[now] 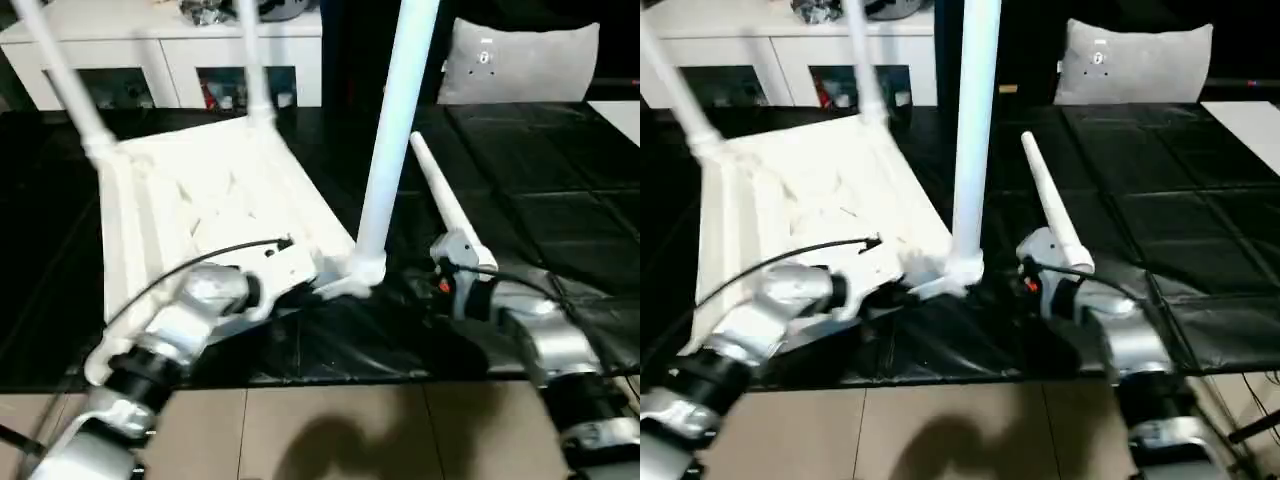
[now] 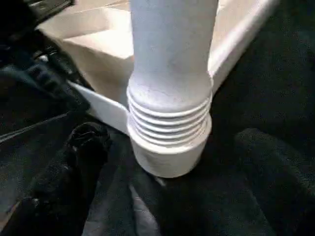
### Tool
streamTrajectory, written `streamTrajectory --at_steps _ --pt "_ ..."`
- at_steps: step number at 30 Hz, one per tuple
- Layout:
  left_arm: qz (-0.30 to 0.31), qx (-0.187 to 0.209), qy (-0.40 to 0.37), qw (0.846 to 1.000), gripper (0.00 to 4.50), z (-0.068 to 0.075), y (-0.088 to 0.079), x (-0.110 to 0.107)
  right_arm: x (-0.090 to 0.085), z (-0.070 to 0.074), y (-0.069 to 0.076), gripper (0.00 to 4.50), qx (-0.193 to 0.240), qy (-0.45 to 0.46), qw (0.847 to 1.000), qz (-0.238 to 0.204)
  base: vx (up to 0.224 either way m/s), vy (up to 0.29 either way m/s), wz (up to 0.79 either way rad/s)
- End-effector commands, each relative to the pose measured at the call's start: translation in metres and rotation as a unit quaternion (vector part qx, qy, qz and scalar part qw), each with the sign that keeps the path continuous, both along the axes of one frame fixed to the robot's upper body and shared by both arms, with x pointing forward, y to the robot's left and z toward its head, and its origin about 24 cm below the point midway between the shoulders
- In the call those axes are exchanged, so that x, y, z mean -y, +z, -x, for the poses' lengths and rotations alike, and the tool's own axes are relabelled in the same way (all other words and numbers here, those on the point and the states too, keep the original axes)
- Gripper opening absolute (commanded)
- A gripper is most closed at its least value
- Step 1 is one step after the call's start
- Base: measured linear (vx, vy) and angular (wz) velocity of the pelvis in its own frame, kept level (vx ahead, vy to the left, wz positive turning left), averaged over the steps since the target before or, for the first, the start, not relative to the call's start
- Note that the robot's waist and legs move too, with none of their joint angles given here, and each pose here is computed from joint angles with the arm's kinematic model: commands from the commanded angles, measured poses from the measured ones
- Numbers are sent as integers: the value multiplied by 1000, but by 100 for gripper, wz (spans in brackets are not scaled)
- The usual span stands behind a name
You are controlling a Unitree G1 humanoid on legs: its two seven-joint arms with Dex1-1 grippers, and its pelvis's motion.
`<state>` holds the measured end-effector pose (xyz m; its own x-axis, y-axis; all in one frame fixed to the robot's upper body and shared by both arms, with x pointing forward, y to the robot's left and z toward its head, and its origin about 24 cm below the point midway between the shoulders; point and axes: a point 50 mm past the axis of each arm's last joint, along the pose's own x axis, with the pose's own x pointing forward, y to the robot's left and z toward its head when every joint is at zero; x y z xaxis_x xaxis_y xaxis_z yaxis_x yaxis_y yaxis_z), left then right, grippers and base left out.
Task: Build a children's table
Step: Rotate leg to tighten
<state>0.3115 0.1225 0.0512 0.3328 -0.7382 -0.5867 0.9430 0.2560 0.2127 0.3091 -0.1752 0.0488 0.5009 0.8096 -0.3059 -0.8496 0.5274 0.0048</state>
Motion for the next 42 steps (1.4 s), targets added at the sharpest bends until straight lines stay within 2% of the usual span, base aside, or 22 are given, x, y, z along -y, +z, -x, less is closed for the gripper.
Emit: streamTrajectory --at_steps 1,6,8,10,17,25,32,34,38,42 --pt "-41 -43 -50 997 0 15 -19 -1 -5 -1 6 449 8 26 1000 0 0 0 0" --pt "-49 -55 -87 993 0 21 -19 -3 -11 -3 10 449 6 53 999 -6 0 0 0" --pt "-51 -59 -100 992 0 22 -18 -3 -14 -4 11 415 3 60 998 -11 0 0 0" --pt "-54 -62 -112 990 0 23 -17 -2 -18 -5 11 415 -2 72 997 -16 0 0 0" --pt "-60 -67 -129 988 0 24 -17 -2 -26 -5 9 340 -21 105 994 -24 0 0 0" --pt "-60 -74 -130 987 0 25 -17 -3 -25 -3 6 275 -37 113 993 -28 0 0 0" --pt "-50 -86 -130 987 0 27 -18 -2 -25 2 -1 268 -62 120 990 -33 0 0 0" --pt "-35 -97 -114 988 0 27 -17 1 -26 2 -7 268 -87 89 991 -39 0 0 0" --pt "-18 -103 -84 991 0 25 -16 5 -31 -3 -14 268 -97 36 994 -36 0 0 0" --pt "41 -93 28 994 0 12 -13 25 -44 -18 -25 267 -102 -101 989 -27 0 0 0"
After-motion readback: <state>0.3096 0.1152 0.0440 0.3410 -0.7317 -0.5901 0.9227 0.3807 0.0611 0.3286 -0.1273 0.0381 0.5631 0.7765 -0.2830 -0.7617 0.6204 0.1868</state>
